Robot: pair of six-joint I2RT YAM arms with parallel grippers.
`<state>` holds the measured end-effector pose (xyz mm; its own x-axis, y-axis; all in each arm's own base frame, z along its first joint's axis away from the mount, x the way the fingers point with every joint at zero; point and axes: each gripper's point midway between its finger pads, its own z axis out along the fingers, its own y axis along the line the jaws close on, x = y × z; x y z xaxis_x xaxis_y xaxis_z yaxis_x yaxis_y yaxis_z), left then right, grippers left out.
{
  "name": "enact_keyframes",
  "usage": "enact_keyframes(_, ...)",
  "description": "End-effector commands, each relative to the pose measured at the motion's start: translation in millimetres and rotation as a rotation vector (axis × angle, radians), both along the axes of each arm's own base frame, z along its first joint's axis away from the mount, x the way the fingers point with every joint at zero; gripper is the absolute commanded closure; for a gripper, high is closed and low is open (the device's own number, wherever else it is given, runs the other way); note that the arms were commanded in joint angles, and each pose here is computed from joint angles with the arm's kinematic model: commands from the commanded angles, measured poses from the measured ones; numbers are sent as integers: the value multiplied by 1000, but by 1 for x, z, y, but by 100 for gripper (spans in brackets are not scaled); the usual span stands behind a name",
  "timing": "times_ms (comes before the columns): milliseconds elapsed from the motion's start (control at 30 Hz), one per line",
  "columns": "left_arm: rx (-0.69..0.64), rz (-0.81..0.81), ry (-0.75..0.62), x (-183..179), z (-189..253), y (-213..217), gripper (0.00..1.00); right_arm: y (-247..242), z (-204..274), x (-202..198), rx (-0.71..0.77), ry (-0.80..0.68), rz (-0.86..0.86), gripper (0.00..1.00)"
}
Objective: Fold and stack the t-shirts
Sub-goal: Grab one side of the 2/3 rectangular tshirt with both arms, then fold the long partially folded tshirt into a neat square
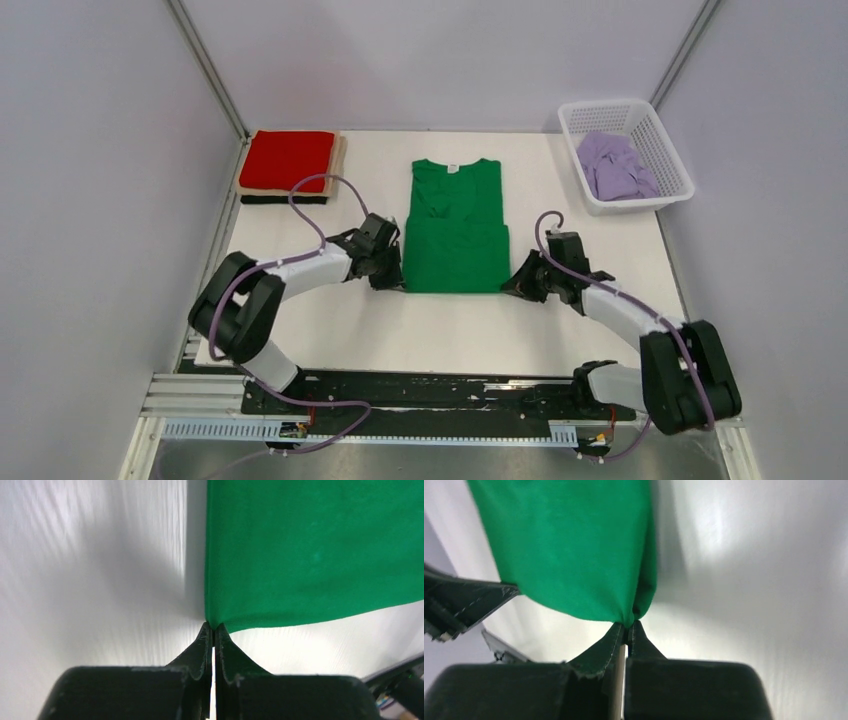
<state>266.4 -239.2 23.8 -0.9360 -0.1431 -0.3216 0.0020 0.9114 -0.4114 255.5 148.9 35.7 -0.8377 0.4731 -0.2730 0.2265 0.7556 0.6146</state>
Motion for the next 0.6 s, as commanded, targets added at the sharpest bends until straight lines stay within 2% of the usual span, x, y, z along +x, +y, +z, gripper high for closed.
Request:
enact_keyframes(0, 27, -56, 1, -44, 26, 23, 100, 24, 39, -39, 67, -85, 169, 100)
enact_keyframes(167, -59, -92, -46, -79, 82, 36, 100, 45, 90, -80, 144, -184, 286, 100)
enact_keyframes(267, -127, -102, -103, -88, 115, 37, 100, 52, 116, -93, 207, -258, 349, 100)
enact_keyframes(400, -186, -74, -212, -86, 151, 40, 100, 53, 140, -85, 214, -330, 339, 100)
enact_keyframes(567, -133, 19, -312, -57, 173, 49, 100, 55, 163, -60, 216, -375, 307, 100)
